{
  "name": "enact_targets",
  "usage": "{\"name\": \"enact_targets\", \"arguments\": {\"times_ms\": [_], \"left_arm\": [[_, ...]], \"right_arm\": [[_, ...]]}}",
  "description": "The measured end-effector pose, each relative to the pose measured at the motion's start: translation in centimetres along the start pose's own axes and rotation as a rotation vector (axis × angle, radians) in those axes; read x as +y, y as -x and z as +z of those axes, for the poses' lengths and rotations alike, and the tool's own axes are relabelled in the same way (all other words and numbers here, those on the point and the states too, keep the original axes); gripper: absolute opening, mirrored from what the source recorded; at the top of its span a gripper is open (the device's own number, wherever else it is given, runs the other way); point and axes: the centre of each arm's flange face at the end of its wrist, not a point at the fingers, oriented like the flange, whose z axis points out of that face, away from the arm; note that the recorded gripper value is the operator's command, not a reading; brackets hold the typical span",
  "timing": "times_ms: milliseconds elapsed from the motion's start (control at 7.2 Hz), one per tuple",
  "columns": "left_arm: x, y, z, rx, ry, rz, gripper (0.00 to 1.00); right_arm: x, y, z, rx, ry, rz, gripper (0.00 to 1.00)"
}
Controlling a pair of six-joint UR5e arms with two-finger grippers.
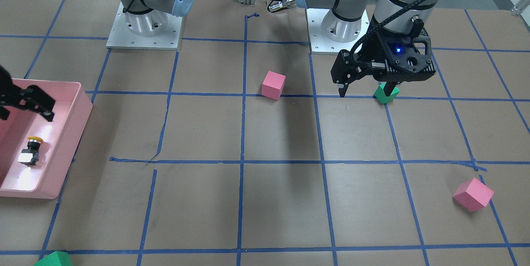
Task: Align button upright
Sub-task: 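Move the right gripper over the pink tray above the button switch, then lower the right gripper and grasp the yellow-capped button switch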
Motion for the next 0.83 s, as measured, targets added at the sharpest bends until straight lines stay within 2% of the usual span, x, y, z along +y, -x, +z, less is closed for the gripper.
{"name": "enact_targets", "arguments": {"times_ms": [278,417,556,833], "left_arm": [[0.0,0.0,0.0,-0.001,0.000,0.000,1.00],[0.0,0.0,-0.1,0.000,-0.001,0.000,1.00],[0.0,0.0,-0.1,0.000,-0.001,0.000,1.00],[0.0,0.0,-0.1,0.001,-0.001,0.000,1.00]], "right_arm": [[-0.4,-5.9,6.6,0.038,-0.029,0.030,0.99],[-0.5,-7.6,10.0,0.044,-0.042,0.014,0.99],[-0.5,-9.1,12.5,0.032,-0.051,-0.001,0.99],[-0.1,-11.1,15.3,-0.013,-0.055,-0.023,0.99]]}}
